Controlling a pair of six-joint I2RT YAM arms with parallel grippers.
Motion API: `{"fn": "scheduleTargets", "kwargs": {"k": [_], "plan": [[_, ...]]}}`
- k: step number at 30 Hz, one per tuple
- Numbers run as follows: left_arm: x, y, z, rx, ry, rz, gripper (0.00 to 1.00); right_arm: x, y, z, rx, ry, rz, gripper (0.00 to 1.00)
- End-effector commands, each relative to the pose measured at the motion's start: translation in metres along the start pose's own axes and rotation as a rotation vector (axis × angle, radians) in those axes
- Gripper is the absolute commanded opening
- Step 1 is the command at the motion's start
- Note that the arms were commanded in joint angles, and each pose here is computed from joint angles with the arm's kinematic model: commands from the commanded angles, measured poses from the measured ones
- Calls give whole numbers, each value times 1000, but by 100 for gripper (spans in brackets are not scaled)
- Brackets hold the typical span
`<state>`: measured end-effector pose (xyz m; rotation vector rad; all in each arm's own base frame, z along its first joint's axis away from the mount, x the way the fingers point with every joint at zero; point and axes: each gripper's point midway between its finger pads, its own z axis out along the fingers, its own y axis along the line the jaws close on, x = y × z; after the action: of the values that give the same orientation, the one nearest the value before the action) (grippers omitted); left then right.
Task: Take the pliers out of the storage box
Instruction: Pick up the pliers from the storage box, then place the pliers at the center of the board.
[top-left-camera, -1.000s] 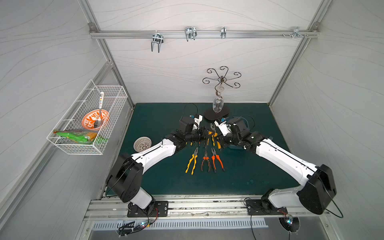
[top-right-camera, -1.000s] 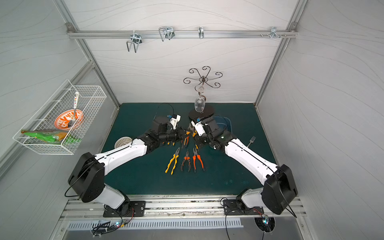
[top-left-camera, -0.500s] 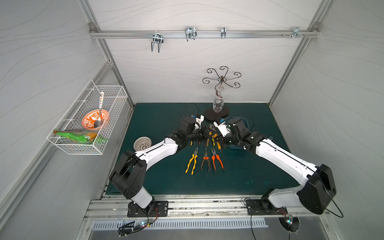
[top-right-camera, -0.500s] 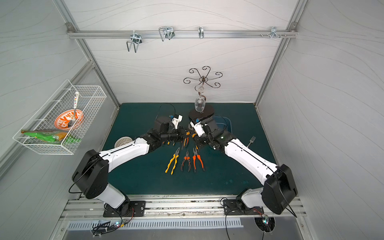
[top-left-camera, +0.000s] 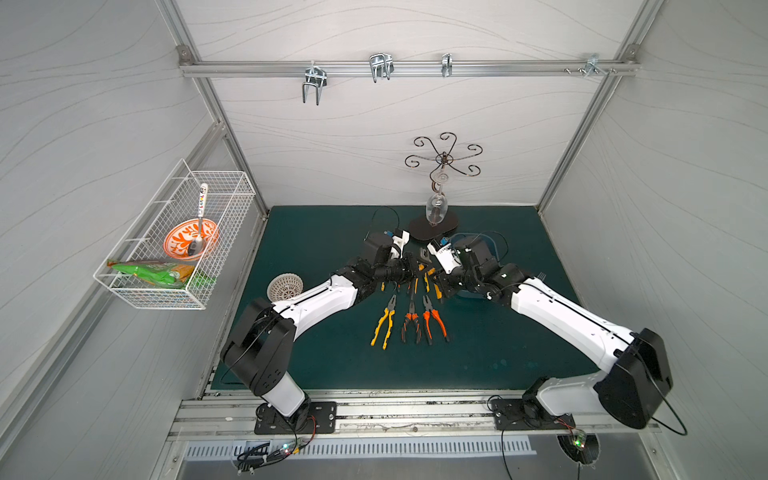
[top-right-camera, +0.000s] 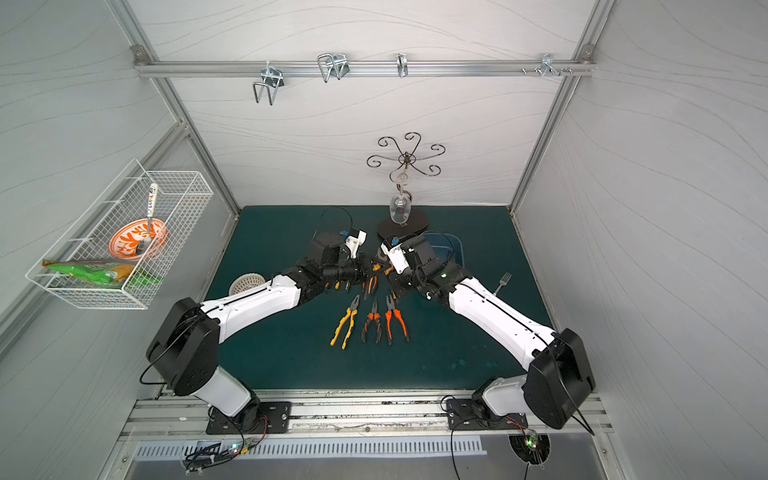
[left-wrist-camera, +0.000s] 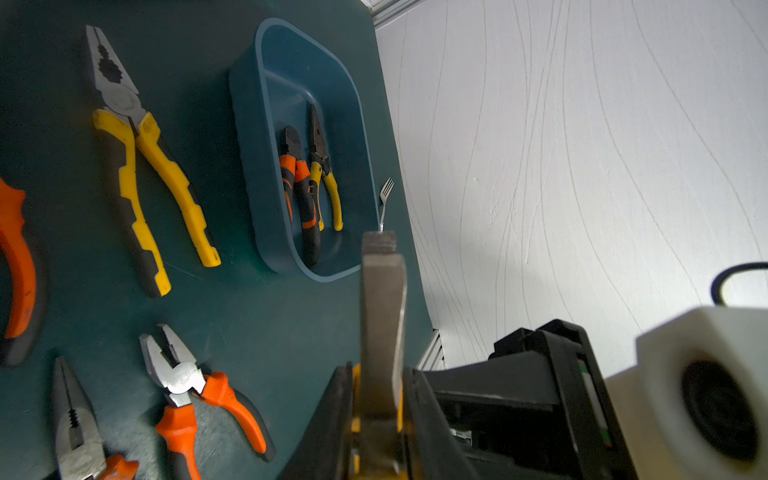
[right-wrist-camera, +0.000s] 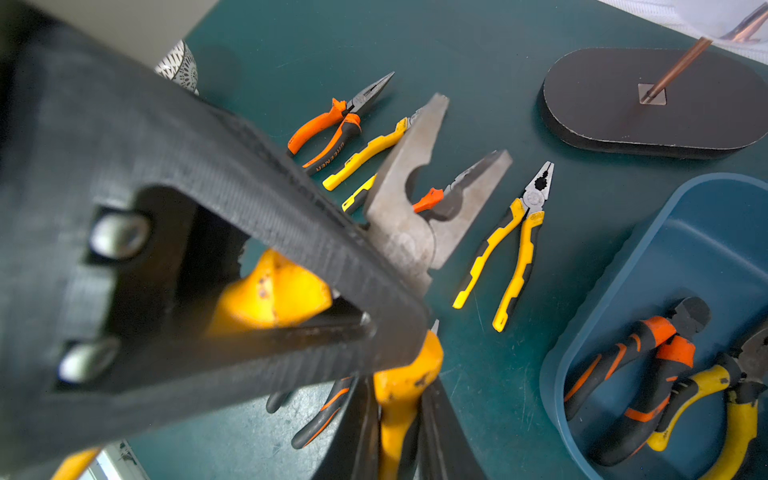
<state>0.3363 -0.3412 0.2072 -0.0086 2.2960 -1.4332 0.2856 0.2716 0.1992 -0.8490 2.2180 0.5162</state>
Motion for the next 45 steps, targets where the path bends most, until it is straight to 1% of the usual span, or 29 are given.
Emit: {"fn": "scheduleTargets", "kwargs": {"k": [1, 3, 7, 11, 12, 13, 17, 20, 23, 27, 30, 33, 37, 40, 45], "plan": [[-14, -14, -4, 38, -42, 48, 0, -29, 24, -26, -79, -125, -35, 28], [-17, -13, -8, 40, -48, 40, 0, -26, 25, -28, -82, -124, -35, 37], [-21, -13, -16, 44, -58, 45, 0, -17, 26, -32, -87, -120, -35, 59], [-19, -2, -28, 27, -38, 83, 0, -6, 30, -40, -110, -120, -55, 89], [-18, 5, -33, 14, -28, 93, 0, -4, 32, -41, -122, -121, -62, 95], [-15, 9, -37, 5, -18, 107, 0, -3, 35, -43, -135, -120, -66, 99], [-3, 31, -61, -68, 34, 173, 0, 4, 47, -45, -207, -110, -75, 99], [4, 50, -83, -175, 64, 239, 0, 8, 53, -41, -232, -100, -79, 99], [14, 75, -106, -283, 117, 288, 0, 11, 56, -37, -243, -88, -79, 99], [26, 100, -131, -380, 191, 282, 0, 14, 58, -33, -253, -77, -84, 99], [34, 117, -143, -448, 238, 282, 0, 14, 62, -31, -276, -77, -94, 99], [35, 135, -147, -521, 242, 260, 0, 15, 70, -29, -319, -77, -109, 99], [42, 158, -146, -578, 251, 196, 0, 23, 80, -23, -347, -48, -132, 99], [42, 170, -139, -588, 264, 182, 0, 32, 89, -18, -365, -11, -156, 99], [40, 187, -129, -626, 323, 143, 0, 45, 104, -10, -402, 24, -197, 99]]}}
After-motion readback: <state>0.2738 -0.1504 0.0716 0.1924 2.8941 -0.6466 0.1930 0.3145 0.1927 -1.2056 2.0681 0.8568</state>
